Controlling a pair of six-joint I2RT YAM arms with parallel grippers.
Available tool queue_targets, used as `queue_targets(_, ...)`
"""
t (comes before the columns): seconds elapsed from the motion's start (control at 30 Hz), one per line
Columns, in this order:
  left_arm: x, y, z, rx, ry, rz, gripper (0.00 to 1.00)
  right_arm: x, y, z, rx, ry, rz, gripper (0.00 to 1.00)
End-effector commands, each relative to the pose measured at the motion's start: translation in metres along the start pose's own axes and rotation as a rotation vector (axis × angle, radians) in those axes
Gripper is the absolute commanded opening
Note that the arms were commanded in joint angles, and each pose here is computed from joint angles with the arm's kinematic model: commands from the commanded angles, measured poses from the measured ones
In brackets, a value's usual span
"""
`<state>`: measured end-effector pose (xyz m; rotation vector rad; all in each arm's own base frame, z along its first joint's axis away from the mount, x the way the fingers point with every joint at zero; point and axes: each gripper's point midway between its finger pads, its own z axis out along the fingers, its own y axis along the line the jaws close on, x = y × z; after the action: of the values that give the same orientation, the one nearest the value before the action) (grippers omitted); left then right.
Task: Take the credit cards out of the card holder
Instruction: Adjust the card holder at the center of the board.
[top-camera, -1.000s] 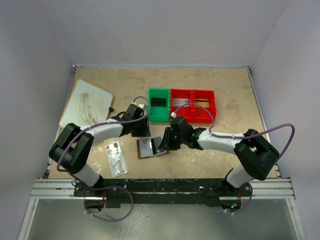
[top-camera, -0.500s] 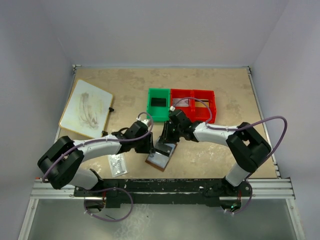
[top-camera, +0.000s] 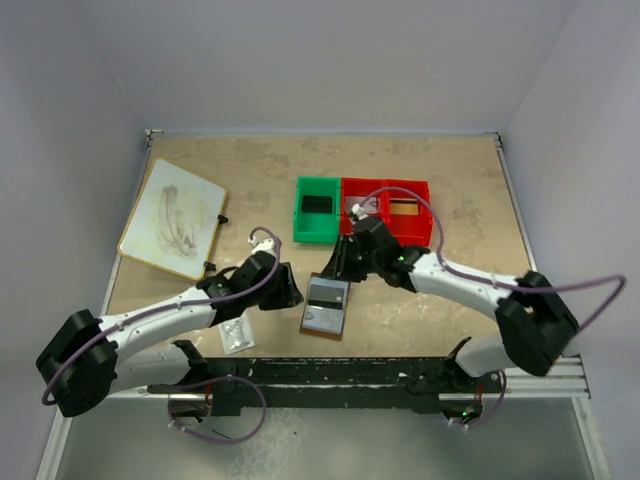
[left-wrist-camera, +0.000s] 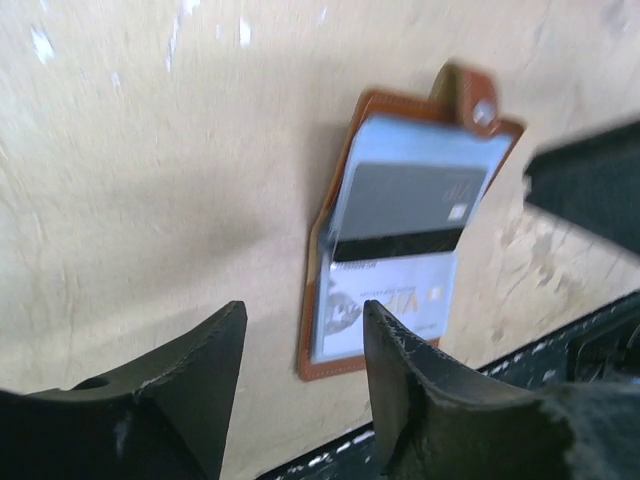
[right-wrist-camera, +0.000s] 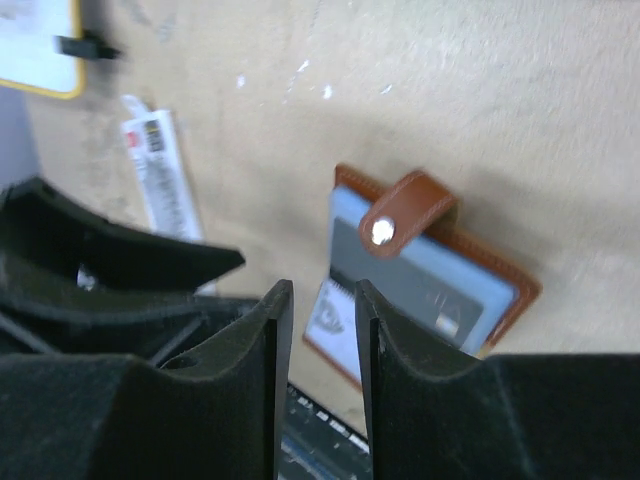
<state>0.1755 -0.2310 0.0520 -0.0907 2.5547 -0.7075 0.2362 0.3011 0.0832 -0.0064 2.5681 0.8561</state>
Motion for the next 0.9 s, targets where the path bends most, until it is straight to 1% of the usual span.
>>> queue_targets(0.0, -0.062, -0.025, -0.017, -0.022, -0.203, 0.046, 0.5, 0.009, 0.009, -0.031, -0.12, -0.065, 0.146, 0.36)
queue_targets(0.1, -0.082, -0.039, -0.007, -0.049, -0.199, 0.117, 0.51, 0.025, 0.004, -0.039, -0.182, -0.074, 0.235, 0.38)
queue_targets(0.2, -0.093, -0.051, 0.011, -0.057, -0.166, 0.179, 0.51, 0.035, 0.002, -0.041, -0.225, -0.069, 0.282, 0.38)
queue_targets(0.23, -0.098, -0.06, 0.015, -0.034, -0.164, 0.199, 0.51, 0.038, 0.002, -0.04, -0.236, -0.06, 0.286, 0.38)
queue_targets(0.3, -0.098, -0.067, 0.026, -0.012, -0.124, 0.237, 0.51, 0.043, 0.005, -0.039, -0.261, -0.04, 0.286, 0.38)
queue_targets(0.47, -0.091, -0.067, 0.046, -0.02, -0.036, 0.351, 0.51, 0.054, 0.015, -0.032, -0.31, 0.008, 0.27, 0.37)
queue_targets(0.6, -0.083, -0.071, 0.052, 0.021, 0.015, 0.41, 0.52, 0.064, 0.009, -0.02, -0.269, 0.051, 0.26, 0.37)
queue_targets(0.73, -0.074, -0.074, 0.053, 0.058, 0.068, 0.457, 0.53, 0.067, -0.003, -0.015, -0.22, 0.043, 0.266, 0.36)
queue_targets(0.87, -0.067, -0.062, 0.057, 0.034, 0.134, 0.516, 0.53, 0.075, -0.008, -0.016, -0.216, 0.067, 0.257, 0.37)
